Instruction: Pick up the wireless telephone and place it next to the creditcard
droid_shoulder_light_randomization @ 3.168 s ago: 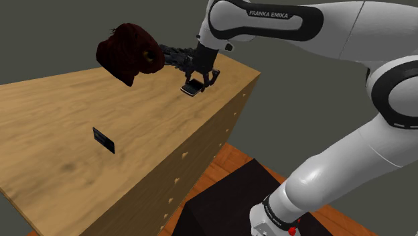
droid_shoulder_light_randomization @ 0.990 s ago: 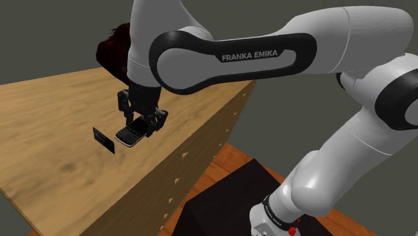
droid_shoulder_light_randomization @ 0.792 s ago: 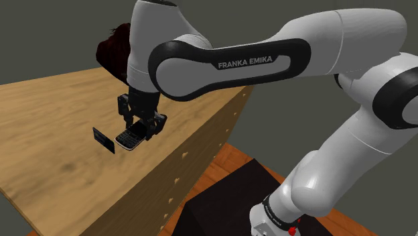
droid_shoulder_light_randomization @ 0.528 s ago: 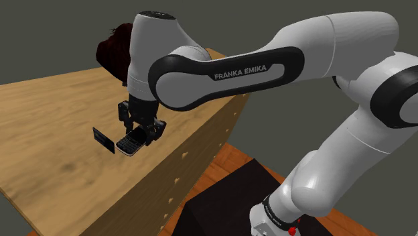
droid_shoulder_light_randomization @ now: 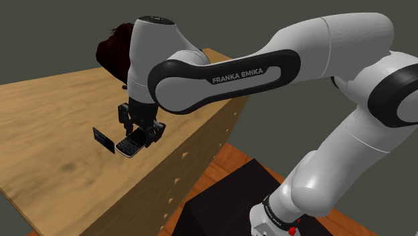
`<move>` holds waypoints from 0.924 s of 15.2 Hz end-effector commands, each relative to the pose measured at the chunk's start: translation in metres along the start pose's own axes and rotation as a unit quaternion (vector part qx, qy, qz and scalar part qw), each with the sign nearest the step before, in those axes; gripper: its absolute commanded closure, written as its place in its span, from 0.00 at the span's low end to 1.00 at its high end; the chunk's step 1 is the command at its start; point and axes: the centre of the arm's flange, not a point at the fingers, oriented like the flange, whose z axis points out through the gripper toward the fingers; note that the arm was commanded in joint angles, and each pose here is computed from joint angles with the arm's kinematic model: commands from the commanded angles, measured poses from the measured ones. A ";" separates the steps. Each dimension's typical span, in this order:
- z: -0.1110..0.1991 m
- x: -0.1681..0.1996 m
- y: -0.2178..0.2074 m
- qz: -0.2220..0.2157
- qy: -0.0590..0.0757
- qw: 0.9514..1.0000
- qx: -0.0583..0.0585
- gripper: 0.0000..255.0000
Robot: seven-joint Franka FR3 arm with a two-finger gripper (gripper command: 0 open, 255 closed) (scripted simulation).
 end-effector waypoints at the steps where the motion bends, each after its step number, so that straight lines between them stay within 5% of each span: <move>1: 0.000 0.000 0.000 0.000 0.000 1.000 0.000 0.00; 6: 0.000 0.000 0.000 0.000 0.000 1.000 0.000 0.00; 10: -0.050 0.000 0.000 0.000 0.000 1.000 0.000 0.00; 14: -0.050 0.000 0.000 0.000 0.000 1.000 0.000 0.00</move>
